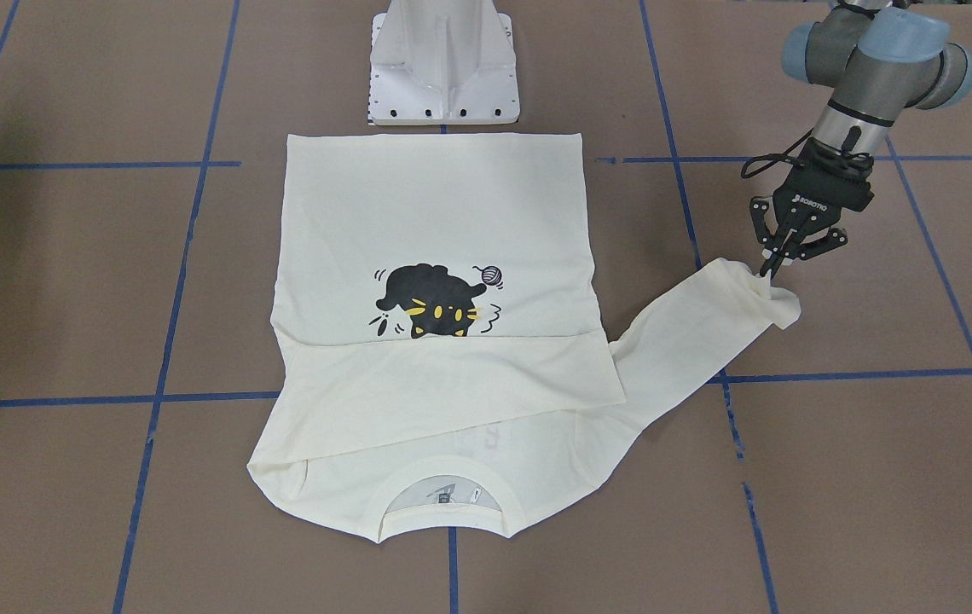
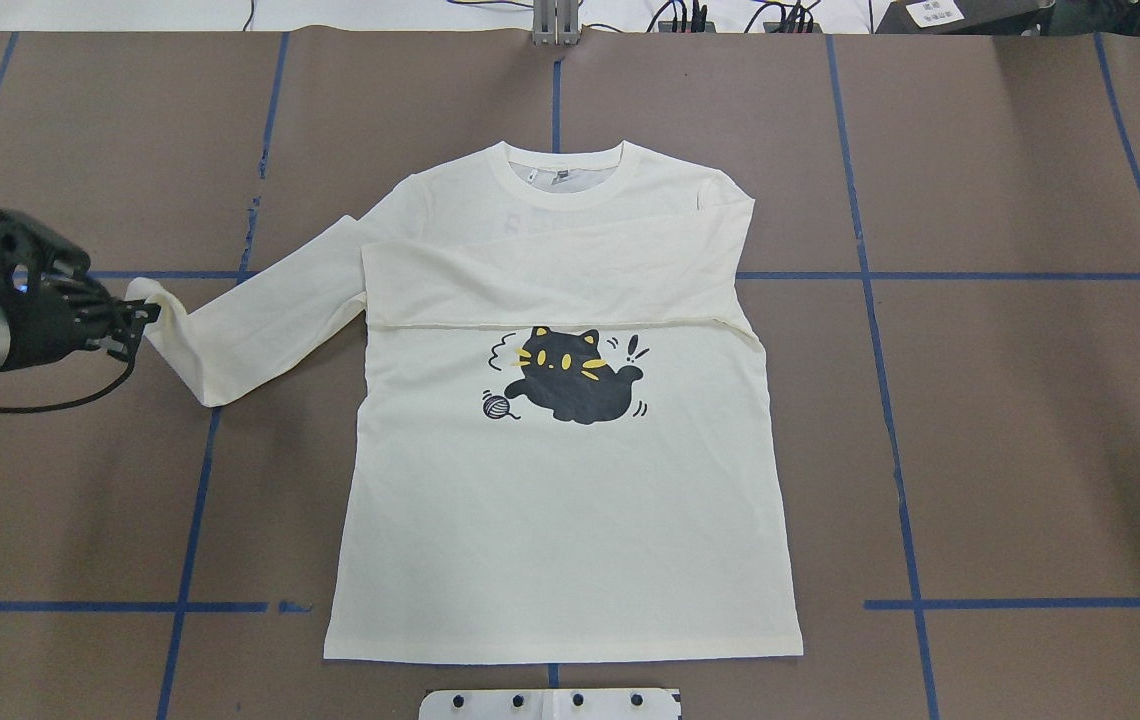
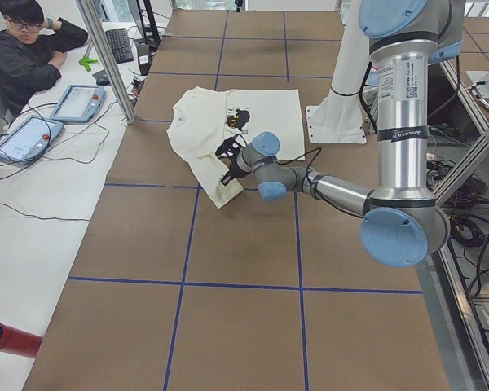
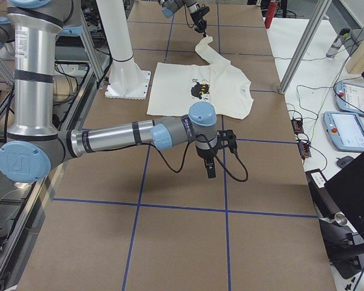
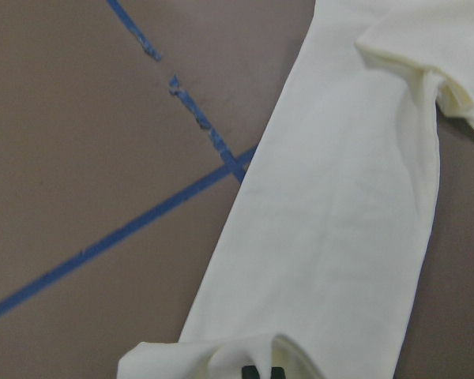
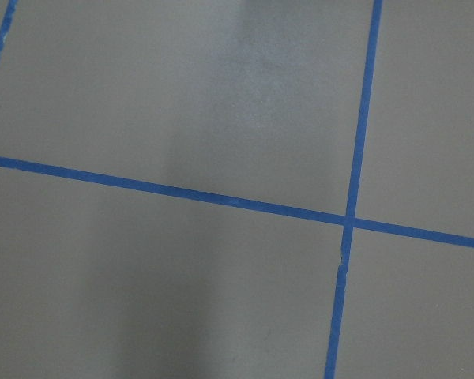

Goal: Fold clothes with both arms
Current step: 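Carry the sleeve cuff with the left gripper across the shirt toward the collar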

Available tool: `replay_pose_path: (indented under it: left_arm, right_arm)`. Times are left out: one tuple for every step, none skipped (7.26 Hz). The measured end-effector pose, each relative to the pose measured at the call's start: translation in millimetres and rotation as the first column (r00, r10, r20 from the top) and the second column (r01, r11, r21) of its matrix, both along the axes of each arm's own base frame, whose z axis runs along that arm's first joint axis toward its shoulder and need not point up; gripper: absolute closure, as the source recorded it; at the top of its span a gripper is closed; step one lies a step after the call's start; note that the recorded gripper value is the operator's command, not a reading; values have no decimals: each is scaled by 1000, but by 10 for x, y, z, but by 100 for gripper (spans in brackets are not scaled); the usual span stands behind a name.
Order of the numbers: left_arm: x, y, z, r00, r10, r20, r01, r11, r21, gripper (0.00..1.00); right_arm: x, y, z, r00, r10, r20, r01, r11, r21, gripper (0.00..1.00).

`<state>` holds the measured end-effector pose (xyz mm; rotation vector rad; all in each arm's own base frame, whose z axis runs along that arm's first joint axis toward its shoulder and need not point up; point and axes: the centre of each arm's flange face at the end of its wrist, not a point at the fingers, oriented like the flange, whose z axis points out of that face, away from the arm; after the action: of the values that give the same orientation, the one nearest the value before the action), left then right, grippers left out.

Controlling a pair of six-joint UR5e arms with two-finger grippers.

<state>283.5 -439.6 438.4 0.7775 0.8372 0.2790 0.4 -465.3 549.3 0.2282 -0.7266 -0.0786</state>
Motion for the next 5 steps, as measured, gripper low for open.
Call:
replay_pose_path:
  left_arm:
    - [135, -332, -492, 1000, -16, -14, 16, 1000, -14, 100]
    - [339, -626, -1061, 999, -38, -20, 36, 998, -58, 100]
    - [575, -877, -1732, 997, -71, -23, 67, 988, -138, 100]
    - [790, -1050, -2400, 993, -109, -41, 97, 972, -216, 100]
    - [1071, -1163, -2939, 987, -147, -63, 124, 952, -279, 100]
  right_arm:
    - [25, 18, 27, 1000, 3, -3, -4, 1000, -2, 0]
    - [40, 28, 40, 1000, 6, -4, -6, 1000, -3, 0]
    - [54, 33, 46, 1000, 9, -5, -9, 1000, -4, 0]
    - [68, 35, 45, 1000, 13, -4, -13, 1000, -4, 0]
    - [88, 34, 42, 1000, 17, -4, -17, 1000, -4, 0]
